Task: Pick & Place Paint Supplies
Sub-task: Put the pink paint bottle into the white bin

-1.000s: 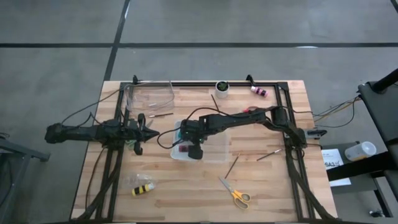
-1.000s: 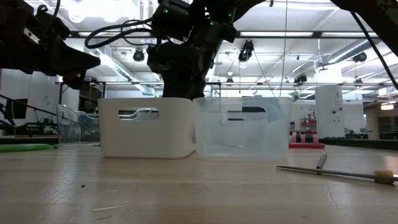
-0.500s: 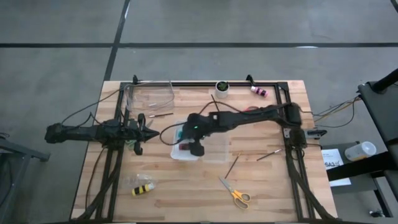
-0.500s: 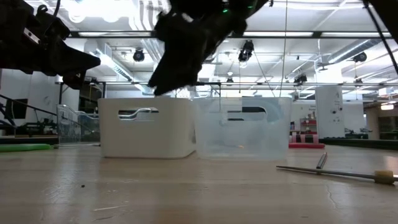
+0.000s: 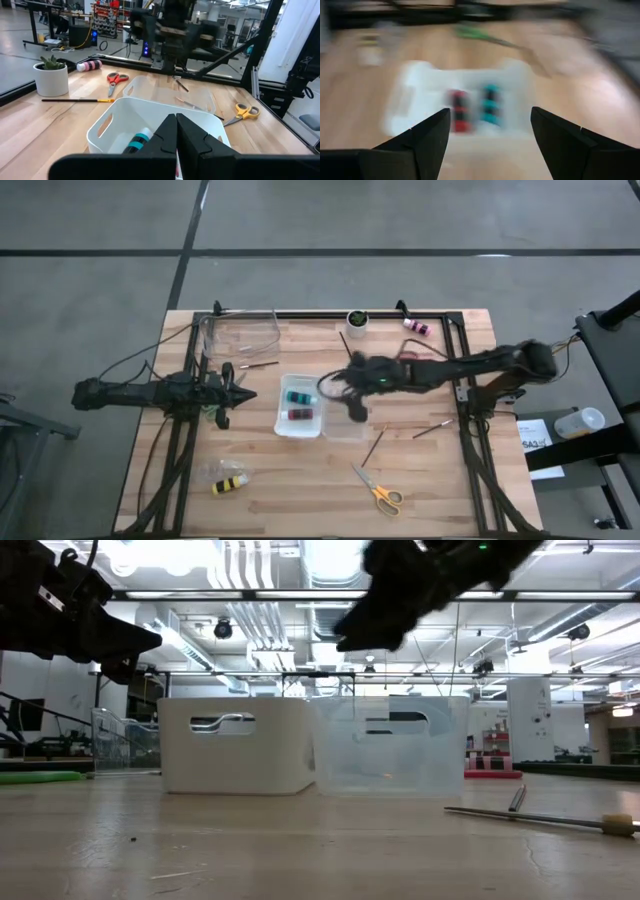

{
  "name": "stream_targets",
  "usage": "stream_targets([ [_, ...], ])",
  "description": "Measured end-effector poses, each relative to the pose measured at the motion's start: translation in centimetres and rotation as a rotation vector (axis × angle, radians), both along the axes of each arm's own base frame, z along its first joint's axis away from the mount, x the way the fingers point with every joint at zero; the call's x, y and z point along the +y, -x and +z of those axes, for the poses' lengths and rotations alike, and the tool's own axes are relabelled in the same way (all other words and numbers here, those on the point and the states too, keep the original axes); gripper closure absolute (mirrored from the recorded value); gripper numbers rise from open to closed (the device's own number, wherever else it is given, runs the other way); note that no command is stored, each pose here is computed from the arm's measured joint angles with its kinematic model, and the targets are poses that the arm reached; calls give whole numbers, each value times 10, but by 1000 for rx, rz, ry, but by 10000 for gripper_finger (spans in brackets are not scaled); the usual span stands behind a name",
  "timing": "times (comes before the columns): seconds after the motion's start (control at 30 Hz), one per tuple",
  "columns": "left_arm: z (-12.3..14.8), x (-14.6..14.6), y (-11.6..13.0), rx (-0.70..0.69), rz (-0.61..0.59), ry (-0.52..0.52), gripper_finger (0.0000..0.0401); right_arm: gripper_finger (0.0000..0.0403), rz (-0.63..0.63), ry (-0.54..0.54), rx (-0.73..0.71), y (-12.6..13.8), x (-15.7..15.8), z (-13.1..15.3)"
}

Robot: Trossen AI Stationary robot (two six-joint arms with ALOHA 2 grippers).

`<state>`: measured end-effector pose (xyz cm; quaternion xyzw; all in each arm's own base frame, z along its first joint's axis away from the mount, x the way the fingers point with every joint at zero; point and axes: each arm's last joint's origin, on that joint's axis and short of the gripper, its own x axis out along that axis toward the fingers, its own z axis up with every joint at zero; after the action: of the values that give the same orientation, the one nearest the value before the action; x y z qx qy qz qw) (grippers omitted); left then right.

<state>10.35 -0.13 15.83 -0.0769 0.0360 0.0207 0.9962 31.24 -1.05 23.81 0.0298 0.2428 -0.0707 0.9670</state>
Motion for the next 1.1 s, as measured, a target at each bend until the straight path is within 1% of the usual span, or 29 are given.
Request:
stream_targets([
  [0.1, 0, 0, 0, 0, 0, 0, 400, 129, -269, 118, 50, 31, -8, 8],
  [0.13, 0, 0, 0, 0, 0, 0, 400, 129, -341, 151, 72, 41, -11, 10],
  [0.17, 0, 0, 0, 0, 0, 0, 400, 129, -392, 164, 94, 51, -13, 13],
  [0.2, 0, 0, 0, 0, 0, 0, 400, 129, -412, 148, 109, 59, -14, 16],
  [0.23, 0, 0, 0, 0, 0, 0, 400, 129, -406, 111, 113, 67, -16, 20],
  [0.27, 0, 0, 0, 0, 0, 0, 400, 129, -374, 66, 114, 73, -17, 24],
  [0.37, 0, 0, 0, 0, 0, 0, 400, 129, -199, -48, 98, 88, -18, 30],
  [0.4, 0, 0, 0, 0, 0, 0, 400, 129, -144, -64, 91, 91, -18, 31],
  [0.47, 0, 0, 0, 0, 0, 0, 400, 129, -83, -69, 73, 97, -17, 33],
  [0.57, 0, 0, 0, 0, 0, 0, 400, 129, -85, -58, 41, 103, -17, 38],
  [0.67, 0, 0, 0, 0, 0, 0, 400, 129, -121, -44, 35, 106, -18, 39],
  [0.73, 0, 0, 0, 0, 0, 0, 400, 129, -208, -29, 39, 106, -20, 39],
  [0.8, 0, 0, 0, 0, 0, 0, 400, 129, -332, -4, 78, 108, -25, 40],
  [0.9, 0, 0, 0, 0, 0, 0, 400, 129, -492, -7, 185, 115, -39, 44],
  [1.1, 0, 0, 0, 0, 0, 0, 400, 129, -685, -20, 439, 132, -83, 61],
])
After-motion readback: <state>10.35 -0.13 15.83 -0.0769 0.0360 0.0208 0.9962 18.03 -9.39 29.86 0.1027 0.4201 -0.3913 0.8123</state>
